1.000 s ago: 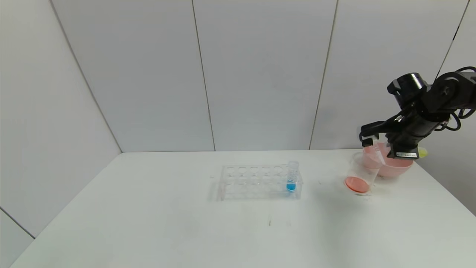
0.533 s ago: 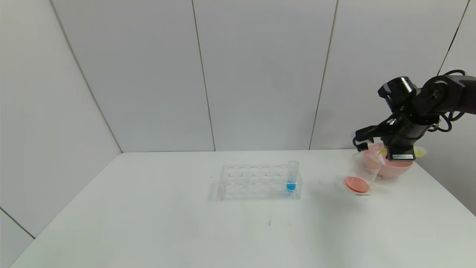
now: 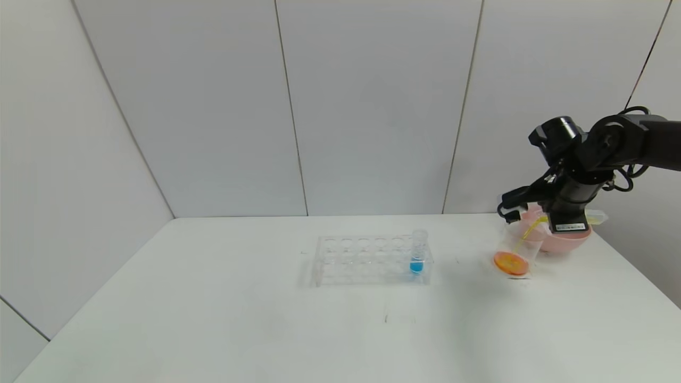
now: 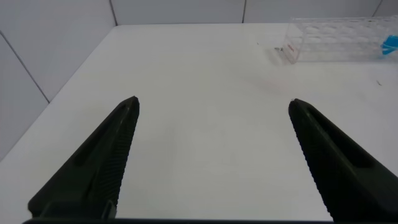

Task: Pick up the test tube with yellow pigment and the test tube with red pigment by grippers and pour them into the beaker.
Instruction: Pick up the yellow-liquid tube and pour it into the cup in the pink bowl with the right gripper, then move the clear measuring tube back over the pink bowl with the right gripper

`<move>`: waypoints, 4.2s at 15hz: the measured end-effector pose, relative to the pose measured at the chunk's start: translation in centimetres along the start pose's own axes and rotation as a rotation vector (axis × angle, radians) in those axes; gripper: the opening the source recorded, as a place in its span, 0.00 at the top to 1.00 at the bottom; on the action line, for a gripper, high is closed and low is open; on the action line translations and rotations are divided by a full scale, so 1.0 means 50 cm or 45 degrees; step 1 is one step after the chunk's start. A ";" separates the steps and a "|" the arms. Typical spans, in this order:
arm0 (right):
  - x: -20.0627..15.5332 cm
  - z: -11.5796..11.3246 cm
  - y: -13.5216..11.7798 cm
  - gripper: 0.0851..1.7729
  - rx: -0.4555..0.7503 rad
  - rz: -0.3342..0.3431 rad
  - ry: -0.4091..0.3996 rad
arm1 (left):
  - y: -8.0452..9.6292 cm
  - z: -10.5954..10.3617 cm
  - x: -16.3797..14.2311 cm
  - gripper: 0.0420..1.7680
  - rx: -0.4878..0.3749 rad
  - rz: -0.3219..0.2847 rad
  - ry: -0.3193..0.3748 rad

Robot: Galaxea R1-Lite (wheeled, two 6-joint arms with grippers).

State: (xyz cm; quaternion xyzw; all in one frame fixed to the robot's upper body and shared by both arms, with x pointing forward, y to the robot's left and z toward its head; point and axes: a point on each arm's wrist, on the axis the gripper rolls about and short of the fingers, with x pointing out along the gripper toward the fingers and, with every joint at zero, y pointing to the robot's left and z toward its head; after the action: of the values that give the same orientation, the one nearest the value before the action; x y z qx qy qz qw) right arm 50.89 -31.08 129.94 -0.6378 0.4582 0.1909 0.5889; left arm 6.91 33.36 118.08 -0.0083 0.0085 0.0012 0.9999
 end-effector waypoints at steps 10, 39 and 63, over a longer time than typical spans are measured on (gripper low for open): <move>-0.023 0.018 -0.004 0.74 -0.194 -0.091 0.169 | 0.000 0.000 0.000 0.03 0.001 0.001 0.000; -0.096 -0.062 -0.004 0.74 0.567 0.041 -0.401 | 0.000 0.000 0.000 0.03 0.000 0.001 0.000; 0.000 -0.191 0.029 0.74 2.043 -0.543 -0.940 | 0.000 0.000 0.000 0.03 0.000 0.001 0.000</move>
State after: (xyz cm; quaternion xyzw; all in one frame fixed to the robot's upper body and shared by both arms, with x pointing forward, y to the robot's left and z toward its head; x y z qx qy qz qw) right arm 46.86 -39.77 131.34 -0.0058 0.1079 -0.1064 0.9884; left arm 6.91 33.36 118.08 -0.0083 0.0085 0.0015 0.9999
